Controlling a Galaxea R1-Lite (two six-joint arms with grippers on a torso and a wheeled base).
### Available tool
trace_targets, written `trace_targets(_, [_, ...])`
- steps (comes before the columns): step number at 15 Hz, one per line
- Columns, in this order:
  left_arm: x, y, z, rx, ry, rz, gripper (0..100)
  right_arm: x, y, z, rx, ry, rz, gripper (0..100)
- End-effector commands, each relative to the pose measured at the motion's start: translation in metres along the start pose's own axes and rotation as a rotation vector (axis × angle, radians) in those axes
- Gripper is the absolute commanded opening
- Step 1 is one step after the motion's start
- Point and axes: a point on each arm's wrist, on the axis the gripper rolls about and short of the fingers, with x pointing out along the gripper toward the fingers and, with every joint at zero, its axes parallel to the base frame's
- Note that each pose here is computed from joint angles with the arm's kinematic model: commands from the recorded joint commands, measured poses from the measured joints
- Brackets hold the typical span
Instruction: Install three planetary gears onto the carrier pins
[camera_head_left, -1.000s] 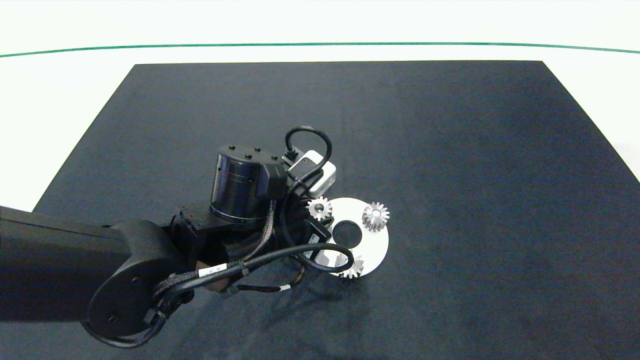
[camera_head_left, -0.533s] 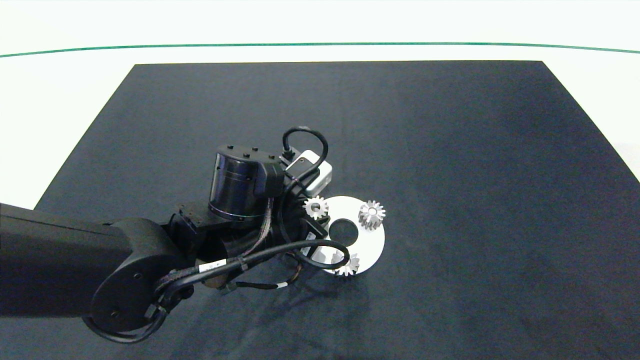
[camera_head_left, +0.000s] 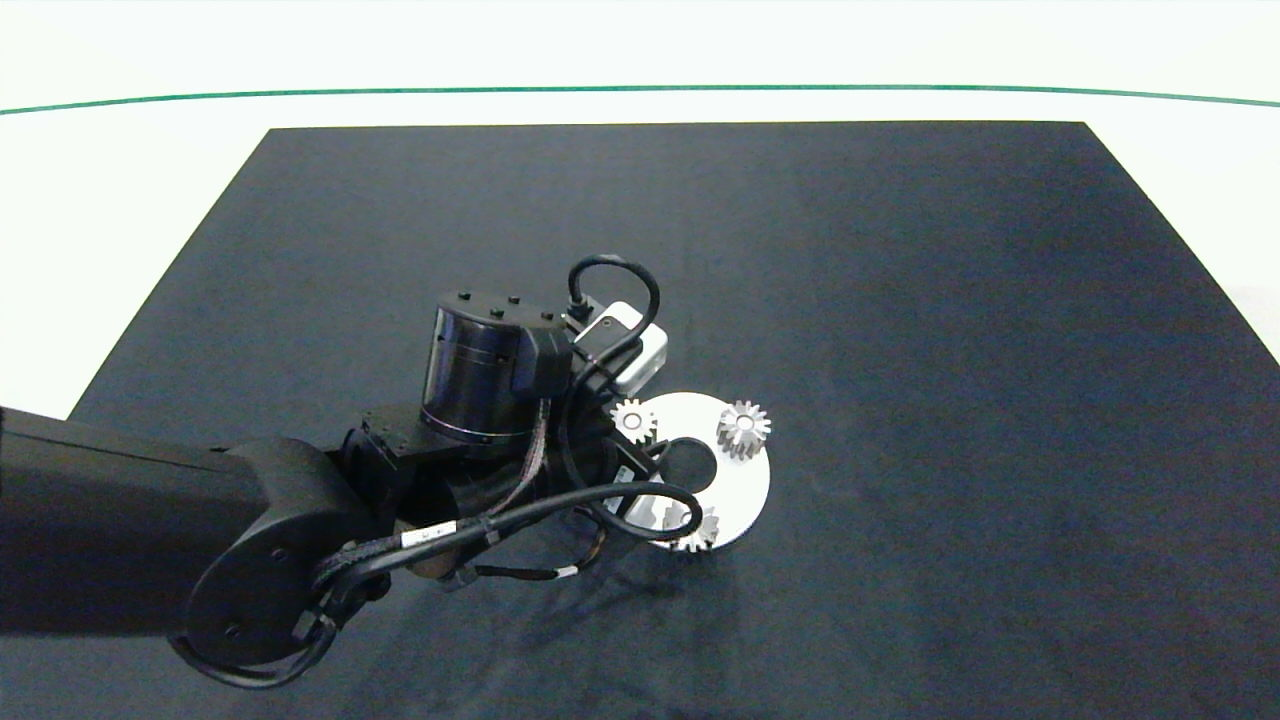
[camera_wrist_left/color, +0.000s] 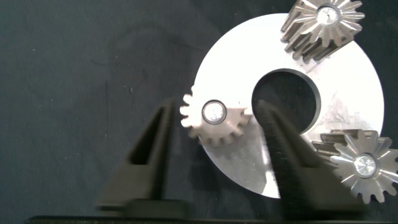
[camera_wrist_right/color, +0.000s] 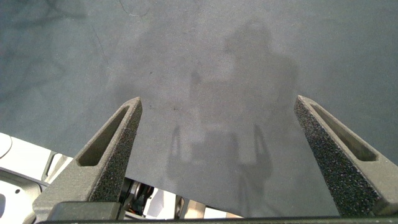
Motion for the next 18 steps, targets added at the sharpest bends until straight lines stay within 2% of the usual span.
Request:
trace_targets(1, [-0.003,0.000,0.000,0.002,-0.003,-0.002,100,0.000,0.000,0.000,-0.002,0.003,-0.001,100])
trace_targets(3, [-0.036,0.013,0.018,-0.009,-0.057,0.019,100,0.001,0.000,0.000,-0.003,0.006,0.002,100])
trace_targets(5, [-0.069,0.028,0.030,-0.002,-0.028,0.023,100,0.001,0.000,0.000,-0.003,0.006,0.002,100])
trace_targets(6, [-0.090,0.046,0.030,-0.011,0.022,0.055,100,0.001,0.000,0.001,-0.005,0.005,0.009,100])
trace_targets(7, [-0.107,0.061,0.026,-0.025,0.036,0.099,100,0.001,0.000,0.001,-0.006,0.004,0.009,100])
trace_targets(9, [-0.138,0.074,0.013,-0.046,0.049,0.159,100,0.000,0.000,0.005,-0.004,-0.004,0.008,100])
trace_targets(11, [-0.188,0.090,-0.020,-0.103,0.077,0.311,100,-0.003,-0.001,0.016,0.002,-0.027,-0.006,100])
trace_targets(13, [-0.235,0.086,-0.054,-0.155,0.091,0.468,100,-0.006,-0.002,0.016,0.007,-0.034,-0.039,100])
trace_targets(16, [-0.285,0.048,-0.106,-0.189,0.075,0.632,100,-0.018,-0.004,0.005,0.008,-0.031,-0.147,100])
trace_targets(18, [-0.302,0.024,-0.133,-0.199,0.044,0.709,100,-0.034,-0.002,-0.009,-0.004,-0.044,-0.251,100])
